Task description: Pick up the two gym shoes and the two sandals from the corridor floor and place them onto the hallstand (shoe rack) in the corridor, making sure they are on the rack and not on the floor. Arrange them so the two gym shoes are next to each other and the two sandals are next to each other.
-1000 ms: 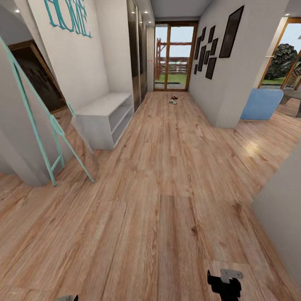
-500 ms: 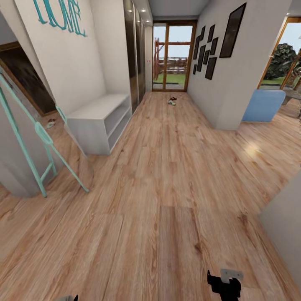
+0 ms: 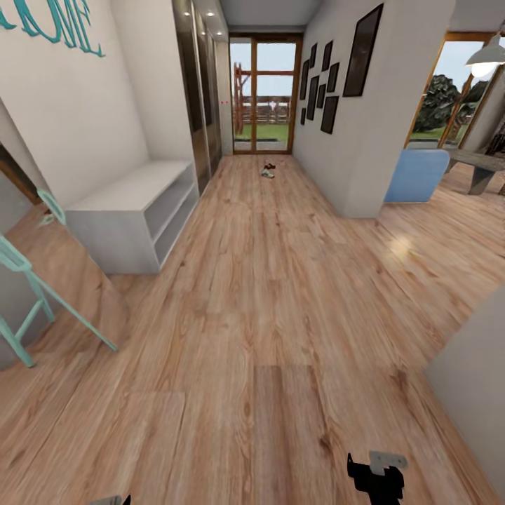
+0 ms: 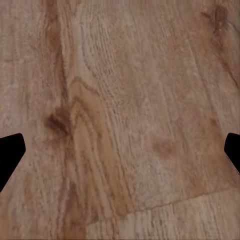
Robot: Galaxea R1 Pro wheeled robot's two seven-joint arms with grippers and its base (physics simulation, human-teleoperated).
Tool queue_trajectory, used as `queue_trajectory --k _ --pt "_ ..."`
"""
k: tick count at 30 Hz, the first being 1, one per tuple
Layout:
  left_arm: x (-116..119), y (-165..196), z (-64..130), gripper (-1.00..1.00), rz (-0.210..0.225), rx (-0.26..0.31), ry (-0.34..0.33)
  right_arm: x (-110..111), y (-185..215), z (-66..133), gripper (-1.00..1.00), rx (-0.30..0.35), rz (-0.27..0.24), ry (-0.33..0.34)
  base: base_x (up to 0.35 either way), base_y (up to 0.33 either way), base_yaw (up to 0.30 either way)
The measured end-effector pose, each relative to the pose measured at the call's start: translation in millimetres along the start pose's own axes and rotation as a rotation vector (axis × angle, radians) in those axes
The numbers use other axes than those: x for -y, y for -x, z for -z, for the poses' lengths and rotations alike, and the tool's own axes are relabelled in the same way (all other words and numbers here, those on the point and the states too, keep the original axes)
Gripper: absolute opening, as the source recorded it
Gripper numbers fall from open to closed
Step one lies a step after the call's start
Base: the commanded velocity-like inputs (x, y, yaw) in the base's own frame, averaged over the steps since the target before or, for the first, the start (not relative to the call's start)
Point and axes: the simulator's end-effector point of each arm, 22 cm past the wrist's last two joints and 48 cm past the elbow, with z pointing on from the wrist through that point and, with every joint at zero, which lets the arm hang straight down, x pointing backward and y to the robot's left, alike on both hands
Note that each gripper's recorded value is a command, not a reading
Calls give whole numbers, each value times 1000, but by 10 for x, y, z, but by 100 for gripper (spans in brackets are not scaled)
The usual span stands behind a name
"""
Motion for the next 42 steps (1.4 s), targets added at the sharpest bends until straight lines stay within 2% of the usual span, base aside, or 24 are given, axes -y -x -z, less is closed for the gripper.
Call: queue_trajectory --k 42 --pt "-19 1 0 100 0 0 8 2 -7 1 100 -1 2 2 338 0 -3"
